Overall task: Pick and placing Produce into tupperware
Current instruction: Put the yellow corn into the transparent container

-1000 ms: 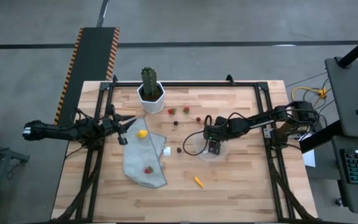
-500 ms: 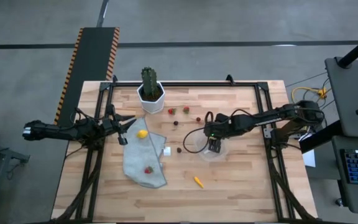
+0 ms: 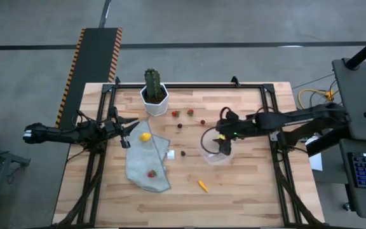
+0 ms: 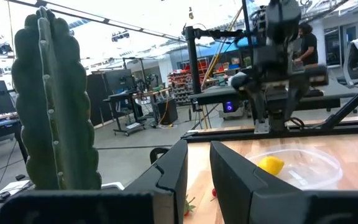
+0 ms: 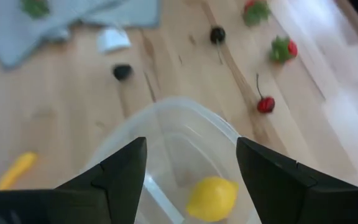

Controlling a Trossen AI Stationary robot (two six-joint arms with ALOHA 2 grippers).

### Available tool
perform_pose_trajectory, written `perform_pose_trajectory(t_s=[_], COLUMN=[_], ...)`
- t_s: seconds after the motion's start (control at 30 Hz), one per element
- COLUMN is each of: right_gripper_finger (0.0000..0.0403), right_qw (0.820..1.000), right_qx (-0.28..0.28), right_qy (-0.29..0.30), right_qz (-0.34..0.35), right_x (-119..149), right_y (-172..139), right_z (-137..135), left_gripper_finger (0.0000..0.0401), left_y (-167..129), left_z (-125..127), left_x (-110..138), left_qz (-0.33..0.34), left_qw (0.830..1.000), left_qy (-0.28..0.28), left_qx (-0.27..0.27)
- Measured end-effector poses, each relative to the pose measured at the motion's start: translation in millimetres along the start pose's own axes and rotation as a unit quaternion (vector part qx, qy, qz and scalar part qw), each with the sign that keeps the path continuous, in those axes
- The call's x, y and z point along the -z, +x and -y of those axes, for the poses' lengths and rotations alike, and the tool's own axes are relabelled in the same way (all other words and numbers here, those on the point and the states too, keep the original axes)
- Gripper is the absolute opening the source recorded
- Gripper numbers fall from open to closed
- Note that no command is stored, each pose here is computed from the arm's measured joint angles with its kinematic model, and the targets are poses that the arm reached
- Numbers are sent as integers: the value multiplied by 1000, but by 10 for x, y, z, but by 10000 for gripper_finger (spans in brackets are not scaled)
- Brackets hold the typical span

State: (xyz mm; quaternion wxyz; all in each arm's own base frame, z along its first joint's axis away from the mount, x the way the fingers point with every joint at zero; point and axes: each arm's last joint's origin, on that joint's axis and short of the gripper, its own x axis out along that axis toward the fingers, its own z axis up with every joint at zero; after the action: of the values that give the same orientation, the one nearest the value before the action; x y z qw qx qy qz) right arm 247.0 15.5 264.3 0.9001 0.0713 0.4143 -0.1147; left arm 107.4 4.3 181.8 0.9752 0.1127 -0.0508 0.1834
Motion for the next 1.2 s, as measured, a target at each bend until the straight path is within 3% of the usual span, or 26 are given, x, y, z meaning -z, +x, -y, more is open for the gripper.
perform_pose_trajectory(t_s=[0.37, 0.67, 0.87, 1.2], right_gripper_finger=[236, 228, 228, 228], right_qw=[998, 994, 991, 997], right_qx=[-54, -106, -131, -55], right_qy=[-1, 1, -4, -48], right_qz=[44, 30, 35, -24], right_x=[65, 203, 174, 93], right_y=[-332, -447, -565, -405], right_z=[-206, -594, -1002, -1810], left_gripper_finger=[57, 57, 57, 57], left_y=[0, 0, 0, -1], left_z=[-1, -1, 0, -1], left_x=[-1, -1, 0, -3], left_qz=[1, 0, 0, 1], left_qw=[1000, 1000, 1000, 1000], left_qy=[0, 0, 0, 0], left_qx=[0, 0, 0, 0])
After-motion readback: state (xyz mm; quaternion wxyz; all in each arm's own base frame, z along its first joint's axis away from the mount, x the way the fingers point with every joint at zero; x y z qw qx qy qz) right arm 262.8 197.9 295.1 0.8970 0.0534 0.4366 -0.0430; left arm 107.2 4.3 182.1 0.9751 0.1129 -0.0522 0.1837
